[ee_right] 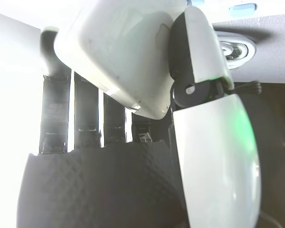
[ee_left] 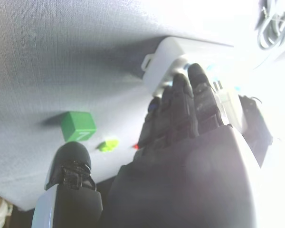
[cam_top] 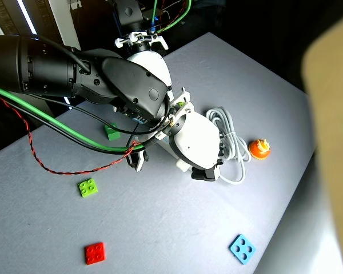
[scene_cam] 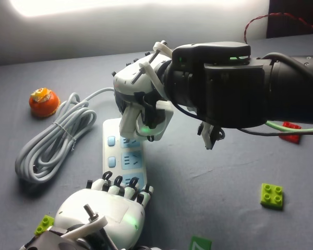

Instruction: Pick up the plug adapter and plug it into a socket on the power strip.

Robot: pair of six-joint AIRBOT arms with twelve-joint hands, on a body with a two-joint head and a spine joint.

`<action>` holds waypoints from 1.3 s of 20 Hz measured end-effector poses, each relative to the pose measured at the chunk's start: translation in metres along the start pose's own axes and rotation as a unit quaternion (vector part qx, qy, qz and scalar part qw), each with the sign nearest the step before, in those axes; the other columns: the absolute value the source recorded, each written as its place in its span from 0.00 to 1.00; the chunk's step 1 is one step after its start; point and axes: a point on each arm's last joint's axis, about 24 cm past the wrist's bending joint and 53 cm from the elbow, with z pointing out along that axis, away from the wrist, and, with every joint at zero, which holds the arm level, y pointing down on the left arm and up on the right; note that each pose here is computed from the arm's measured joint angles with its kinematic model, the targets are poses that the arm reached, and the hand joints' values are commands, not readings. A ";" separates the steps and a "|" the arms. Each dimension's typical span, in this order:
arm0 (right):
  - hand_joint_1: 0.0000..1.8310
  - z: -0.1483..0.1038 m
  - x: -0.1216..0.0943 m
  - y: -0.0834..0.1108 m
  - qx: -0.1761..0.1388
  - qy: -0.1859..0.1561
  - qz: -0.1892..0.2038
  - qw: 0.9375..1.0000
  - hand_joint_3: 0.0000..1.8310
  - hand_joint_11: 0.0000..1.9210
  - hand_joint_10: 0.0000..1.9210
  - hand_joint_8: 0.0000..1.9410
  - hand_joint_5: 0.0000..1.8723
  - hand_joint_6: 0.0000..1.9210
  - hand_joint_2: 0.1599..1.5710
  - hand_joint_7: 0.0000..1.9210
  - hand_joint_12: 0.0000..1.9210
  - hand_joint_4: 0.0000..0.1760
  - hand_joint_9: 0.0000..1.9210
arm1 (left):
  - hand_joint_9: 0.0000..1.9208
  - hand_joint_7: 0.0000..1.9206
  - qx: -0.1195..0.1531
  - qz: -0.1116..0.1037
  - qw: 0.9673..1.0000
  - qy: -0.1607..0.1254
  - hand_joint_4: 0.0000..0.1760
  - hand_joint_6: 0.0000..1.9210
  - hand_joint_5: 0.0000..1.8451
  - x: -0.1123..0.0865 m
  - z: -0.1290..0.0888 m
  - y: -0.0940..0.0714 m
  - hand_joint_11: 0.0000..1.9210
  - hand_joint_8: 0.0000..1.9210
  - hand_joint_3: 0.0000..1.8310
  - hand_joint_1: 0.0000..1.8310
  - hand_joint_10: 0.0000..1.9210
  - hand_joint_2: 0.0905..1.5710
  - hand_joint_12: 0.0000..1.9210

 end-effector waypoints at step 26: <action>0.66 -0.045 -0.025 0.034 -0.176 -0.050 -0.339 0.923 0.00 0.33 0.71 0.72 0.43 0.55 0.73 0.45 0.88 0.00 0.35 | 0.04 0.04 -0.001 0.006 1.000 0.002 0.00 0.00 0.04 0.003 -0.001 0.002 0.00 0.00 0.00 0.00 0.00 0.75 0.07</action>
